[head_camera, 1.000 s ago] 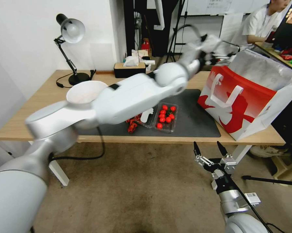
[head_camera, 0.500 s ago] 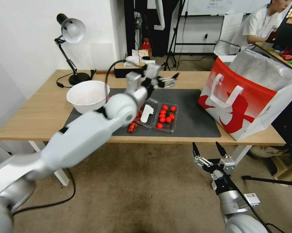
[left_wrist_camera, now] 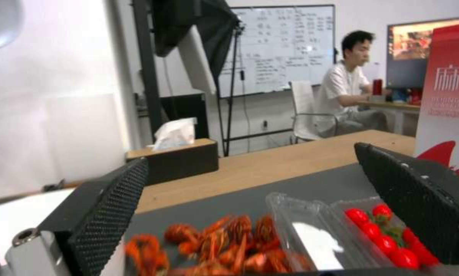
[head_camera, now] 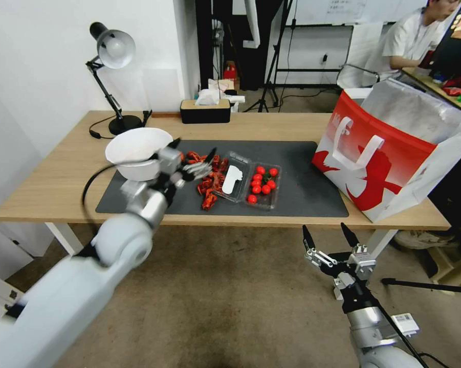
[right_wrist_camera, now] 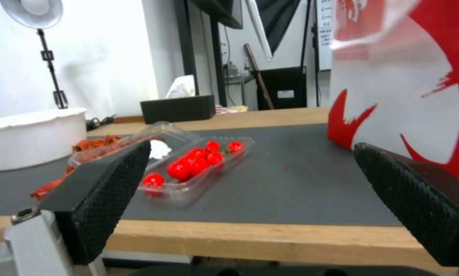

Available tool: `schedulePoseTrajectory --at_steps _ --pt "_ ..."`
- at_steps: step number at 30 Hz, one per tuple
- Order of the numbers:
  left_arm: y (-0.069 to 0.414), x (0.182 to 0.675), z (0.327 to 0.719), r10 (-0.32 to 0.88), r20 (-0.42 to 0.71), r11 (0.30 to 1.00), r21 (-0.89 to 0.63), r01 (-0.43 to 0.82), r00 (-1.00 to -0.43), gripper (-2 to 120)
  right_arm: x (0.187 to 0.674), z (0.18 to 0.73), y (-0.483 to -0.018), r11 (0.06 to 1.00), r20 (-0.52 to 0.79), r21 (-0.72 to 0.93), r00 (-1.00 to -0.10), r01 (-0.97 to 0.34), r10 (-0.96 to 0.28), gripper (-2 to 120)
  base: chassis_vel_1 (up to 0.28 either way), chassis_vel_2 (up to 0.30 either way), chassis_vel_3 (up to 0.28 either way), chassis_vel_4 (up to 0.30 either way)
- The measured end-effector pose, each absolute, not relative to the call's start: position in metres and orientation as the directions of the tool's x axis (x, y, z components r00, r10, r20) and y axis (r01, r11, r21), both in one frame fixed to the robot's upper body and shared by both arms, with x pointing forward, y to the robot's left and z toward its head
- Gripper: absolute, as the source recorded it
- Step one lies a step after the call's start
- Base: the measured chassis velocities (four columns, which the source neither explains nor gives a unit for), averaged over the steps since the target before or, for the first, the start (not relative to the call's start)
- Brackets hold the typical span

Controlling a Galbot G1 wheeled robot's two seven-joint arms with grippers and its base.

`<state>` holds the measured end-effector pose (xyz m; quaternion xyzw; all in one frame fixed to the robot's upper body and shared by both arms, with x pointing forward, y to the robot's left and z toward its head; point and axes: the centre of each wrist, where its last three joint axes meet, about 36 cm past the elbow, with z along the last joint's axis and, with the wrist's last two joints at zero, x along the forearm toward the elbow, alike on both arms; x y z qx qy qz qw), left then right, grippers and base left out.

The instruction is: Pick up the trash from the table and place it into the takeout bag.

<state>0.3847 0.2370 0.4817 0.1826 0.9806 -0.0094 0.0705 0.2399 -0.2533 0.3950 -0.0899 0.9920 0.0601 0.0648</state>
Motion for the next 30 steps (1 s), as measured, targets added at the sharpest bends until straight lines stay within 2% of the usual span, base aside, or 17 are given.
schedulePoseTrajectory --at_steps 8,15,30 --pt "0.245 0.34 0.456 0.232 -0.155 0.973 0.041 0.228 -0.96 100 0.237 0.403 -0.25 0.979 -0.136 0.091 -0.976 -0.181 -0.168 100 0.0 0.0 0.0 0.0" --pt "0.264 0.292 0.406 0.084 -0.078 0.995 0.063 0.079 -0.993 100 0.243 0.409 -0.253 0.985 -0.094 0.063 -0.983 -0.162 -0.156 100 0.0 0.0 0.0 0.0" --pt "0.253 0.26 0.363 0.015 -0.023 0.999 0.05 0.014 -1.0 100 0.249 0.394 -0.253 0.993 -0.029 0.062 -0.994 -0.103 -0.102 100 0.0 0.0 0.0 0.0"
